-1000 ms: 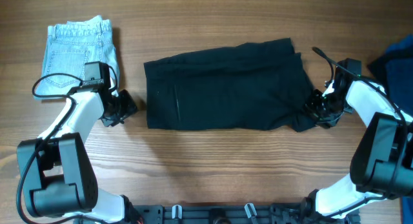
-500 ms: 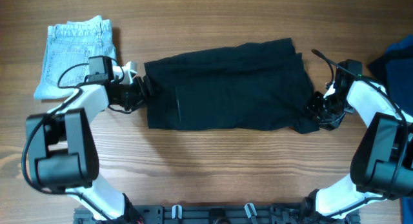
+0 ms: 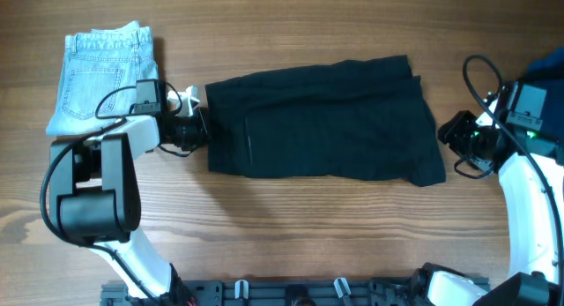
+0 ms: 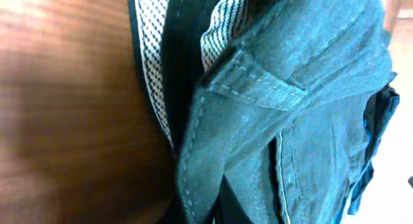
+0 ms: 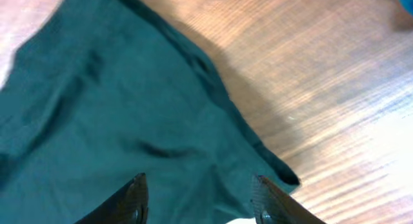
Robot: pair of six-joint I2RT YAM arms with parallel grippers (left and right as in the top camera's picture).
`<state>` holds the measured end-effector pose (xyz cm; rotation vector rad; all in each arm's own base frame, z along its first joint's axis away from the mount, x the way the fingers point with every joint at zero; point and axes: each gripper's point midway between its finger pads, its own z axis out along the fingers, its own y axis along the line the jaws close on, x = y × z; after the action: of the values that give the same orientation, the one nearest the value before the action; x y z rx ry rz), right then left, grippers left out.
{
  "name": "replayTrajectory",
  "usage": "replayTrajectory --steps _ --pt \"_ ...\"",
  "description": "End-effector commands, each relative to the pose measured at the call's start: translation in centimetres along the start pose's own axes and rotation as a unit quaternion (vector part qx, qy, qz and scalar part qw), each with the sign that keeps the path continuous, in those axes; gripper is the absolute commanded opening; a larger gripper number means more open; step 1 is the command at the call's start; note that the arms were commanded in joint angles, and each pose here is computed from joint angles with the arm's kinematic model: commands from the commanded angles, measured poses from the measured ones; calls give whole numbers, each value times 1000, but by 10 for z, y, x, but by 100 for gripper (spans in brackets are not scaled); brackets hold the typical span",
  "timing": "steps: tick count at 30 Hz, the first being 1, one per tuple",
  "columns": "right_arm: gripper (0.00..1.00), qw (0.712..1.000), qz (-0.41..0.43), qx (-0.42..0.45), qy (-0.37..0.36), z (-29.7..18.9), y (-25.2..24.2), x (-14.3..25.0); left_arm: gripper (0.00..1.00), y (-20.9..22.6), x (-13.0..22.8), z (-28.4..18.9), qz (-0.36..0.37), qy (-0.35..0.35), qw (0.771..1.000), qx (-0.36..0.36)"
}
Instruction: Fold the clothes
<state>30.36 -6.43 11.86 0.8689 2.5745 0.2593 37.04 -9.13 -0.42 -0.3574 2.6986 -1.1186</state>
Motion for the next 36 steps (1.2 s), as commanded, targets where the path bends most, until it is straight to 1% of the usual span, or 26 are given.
replayTrajectory --steps 1,4,5,7,8,9,11,13,14,16,20,22,23,25,26,27,28,29,30,32,33,34,36 --pt "51 999 -25 -41 24 4 16 8 4 23 12 -21 -35 6 997 -71" --pt "51 998 -28 -42 26 5 18 9 4 10 -2 -71 -35 -17 993 -111" --pt "51 998 -28 -42 25 5 18 9 4 2 -6 -86 -31 -26 993 -115" --pt "51 998 -28 -44 22 5 18 8 4 -24 -19 -126 -2 -54 991 -123" --pt "51 998 -29 -44 21 5 19 7 4 -32 -24 -142 6 -66 988 -139" --pt "51 998 -29 -45 19 5 19 6 4 -42 -32 -169 16 -88 980 -179" --pt "51 998 -29 -45 19 5 19 6 4 -63 -41 -203 45 -105 970 -213" --pt "51 998 -29 -45 19 5 19 6 4 -83 -45 -219 62 -114 967 -219" --pt "51 998 -29 -45 19 5 19 6 4 -92 -47 -222 72 -117 966 -219" --pt "51 998 -28 -45 19 5 19 6 4 -112 -42 -211 100 -107 966 -212" --pt "51 998 -29 -48 21 5 20 7 4 -146 -26 -158 140 -59 969 -193" --pt "51 998 -29 -49 21 5 20 6 4 -164 -19 -124 160 -39 970 -181" --pt "51 998 -29 -48 21 5 20 7 6 -170 -15 -108 164 -28 970 -177" --pt "51 998 -28 -48 24 5 20 8 13 -178 -3 -70 169 0 970 -177" --pt "51 998 -29 -51 26 5 21 9 20 -179 5 -50 165 16 969 -180" --pt "51 998 -28 -54 28 5 22 10 36 -179 12 -33 166 31 969 -182" --pt "51 998 -28 -55 29 5 22 10 40 -179 18 -22 171 43 967 -185" --pt "51 998 -28 -54 30 5 22 11 52 -178 23 -10 177 54 964 -189" --pt "51 998 -28 -54 31 5 22 11 57 -177 26 -5 182 58 962 -197" --pt "51 998 -29 -53 35 5 21 13 68 -174 24 -7 187 49 957 -214" --pt "51 997 -34 -52 36 5 21 14 85 -175 19 -17 186 39 956 -224" --pt "51 997 -39 -52 37 5 20 14 86 -175 11 -35 179 24 954 -238" --pt "52 997 -39 -52 38 5 20 15 90 -172 1 -55 168 8 953 -251"
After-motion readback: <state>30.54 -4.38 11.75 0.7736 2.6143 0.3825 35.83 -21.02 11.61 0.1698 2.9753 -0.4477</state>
